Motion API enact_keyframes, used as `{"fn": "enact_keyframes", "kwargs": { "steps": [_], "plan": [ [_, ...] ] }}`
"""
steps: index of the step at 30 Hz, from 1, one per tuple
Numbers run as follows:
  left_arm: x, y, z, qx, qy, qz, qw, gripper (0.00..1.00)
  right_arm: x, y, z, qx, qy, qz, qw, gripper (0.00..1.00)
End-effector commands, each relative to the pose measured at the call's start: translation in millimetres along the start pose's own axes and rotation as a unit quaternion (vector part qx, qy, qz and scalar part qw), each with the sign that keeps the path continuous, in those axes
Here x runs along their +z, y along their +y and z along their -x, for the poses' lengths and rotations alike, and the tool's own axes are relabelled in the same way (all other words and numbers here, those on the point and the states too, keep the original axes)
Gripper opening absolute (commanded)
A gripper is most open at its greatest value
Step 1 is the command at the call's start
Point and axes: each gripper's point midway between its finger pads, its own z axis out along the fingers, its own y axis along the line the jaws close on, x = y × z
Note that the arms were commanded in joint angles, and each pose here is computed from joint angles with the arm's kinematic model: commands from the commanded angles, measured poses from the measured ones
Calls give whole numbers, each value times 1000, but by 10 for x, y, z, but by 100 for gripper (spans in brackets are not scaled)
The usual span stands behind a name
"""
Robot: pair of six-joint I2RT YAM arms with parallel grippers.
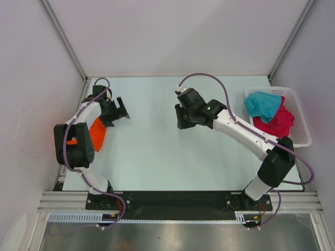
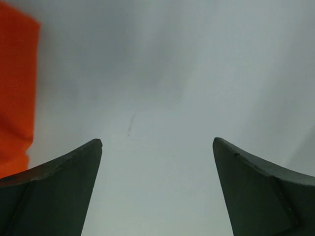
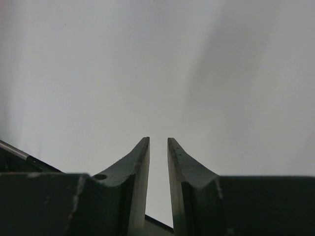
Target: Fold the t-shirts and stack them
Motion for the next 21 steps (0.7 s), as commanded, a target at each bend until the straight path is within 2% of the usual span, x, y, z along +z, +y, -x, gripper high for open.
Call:
{"fn": "enact_keyframes", "kwargs": {
  "steps": [1,8,14,21],
  "plan": [
    [-97,514,-66,4,9,132,991,100,-116,-58,78,-2,-23,6,1000,27],
    [-35,730,-166,-5,16,183,983,100,-164,-147,103,3,-35,20,999,26],
    [178,885,-399,-64,36,175,982,100,-272,-258,115,10,-49,23,999,27],
    [189,1119,-423,-118,24,182,976,100,-447,-390,142,17,-68,20,997,27]
  ]
}}
